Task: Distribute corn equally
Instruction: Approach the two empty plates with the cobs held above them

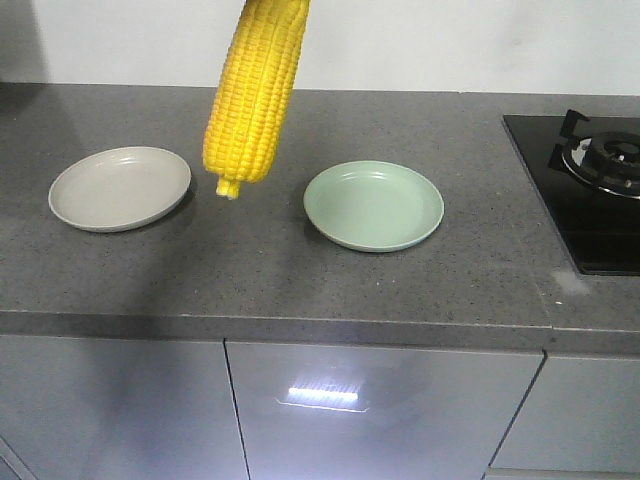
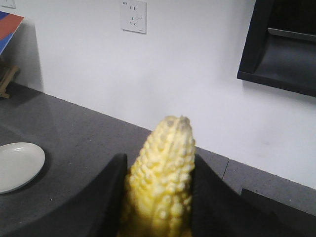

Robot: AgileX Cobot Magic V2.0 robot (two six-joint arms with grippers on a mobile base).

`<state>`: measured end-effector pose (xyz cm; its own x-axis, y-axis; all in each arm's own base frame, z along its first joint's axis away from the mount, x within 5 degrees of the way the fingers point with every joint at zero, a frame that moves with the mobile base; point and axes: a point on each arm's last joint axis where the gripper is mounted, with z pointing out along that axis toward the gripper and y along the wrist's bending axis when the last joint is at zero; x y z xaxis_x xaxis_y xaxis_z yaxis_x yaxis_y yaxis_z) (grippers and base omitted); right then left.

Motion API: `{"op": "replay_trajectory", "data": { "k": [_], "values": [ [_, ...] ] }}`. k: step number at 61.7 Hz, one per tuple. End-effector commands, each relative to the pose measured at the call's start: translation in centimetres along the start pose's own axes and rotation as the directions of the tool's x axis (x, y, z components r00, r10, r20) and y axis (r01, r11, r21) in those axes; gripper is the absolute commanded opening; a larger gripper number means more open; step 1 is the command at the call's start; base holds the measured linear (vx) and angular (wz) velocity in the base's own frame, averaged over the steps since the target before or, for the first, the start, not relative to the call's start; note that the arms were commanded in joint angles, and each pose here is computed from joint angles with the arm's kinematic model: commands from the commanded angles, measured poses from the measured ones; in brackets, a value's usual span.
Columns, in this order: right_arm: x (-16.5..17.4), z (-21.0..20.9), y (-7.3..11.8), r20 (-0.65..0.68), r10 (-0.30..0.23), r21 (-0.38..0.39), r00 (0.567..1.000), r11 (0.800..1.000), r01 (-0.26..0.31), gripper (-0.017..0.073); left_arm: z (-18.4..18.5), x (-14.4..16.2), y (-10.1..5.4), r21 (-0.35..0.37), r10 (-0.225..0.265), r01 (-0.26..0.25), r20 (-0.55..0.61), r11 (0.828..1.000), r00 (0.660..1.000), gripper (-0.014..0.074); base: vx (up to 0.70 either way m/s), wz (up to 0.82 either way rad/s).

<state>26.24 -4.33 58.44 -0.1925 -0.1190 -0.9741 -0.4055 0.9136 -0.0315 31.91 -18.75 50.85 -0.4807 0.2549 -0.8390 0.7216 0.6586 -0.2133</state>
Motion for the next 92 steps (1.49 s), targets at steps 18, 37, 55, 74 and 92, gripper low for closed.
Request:
{"op": "replay_trajectory", "data": {
  "k": [18,37,55,74,92],
  "values": [
    [-0.93,-1.31,1.25,0.047,-0.02,-0.014,0.999,1.0,0.02,-0.0006,-2.77,-0.99,-1.69,0.025,0.017,-0.02,0.094,0.999,0.995,-0.0006,0.09,-0.01],
    [-0.93,-1.31,1.25,0.047,-0.02,-0.014,0.999,1.0,0.02,-0.0006,-2.77,-0.99,-1.69,0.025,0.017,-0.02,0.094,0.999,0.995,-0.0006,0.08,-0.01],
    [-0.93,-1.31,1.25,0.047,-0.02,-0.014,0.999,1.0,0.02,-0.0006,-2.77,-0.99,-1.69,0.025,0.017,-0.02,0.094,0.999,0.995,-0.0006,0.07,0.0],
    [-0.93,-1.31,1.25,0.047,-0.02,-0.014,0.999,1.0,0.02,-0.0006,-2.77,-0.99,-1.69,0.025,0.017,-0.02,0.094,0.999,0.995,-0.0006,0.06,0.0],
    [-0.93,-1.31,1.25,0.047,-0.02,-0.014,0.999,1.0,0.02,-0.0006,-2.77,-0.99,-1.69,0.025,0.017,-0.02,0.094,0.999,0.995,-0.0006,0.06,0.01]
  ]
}}
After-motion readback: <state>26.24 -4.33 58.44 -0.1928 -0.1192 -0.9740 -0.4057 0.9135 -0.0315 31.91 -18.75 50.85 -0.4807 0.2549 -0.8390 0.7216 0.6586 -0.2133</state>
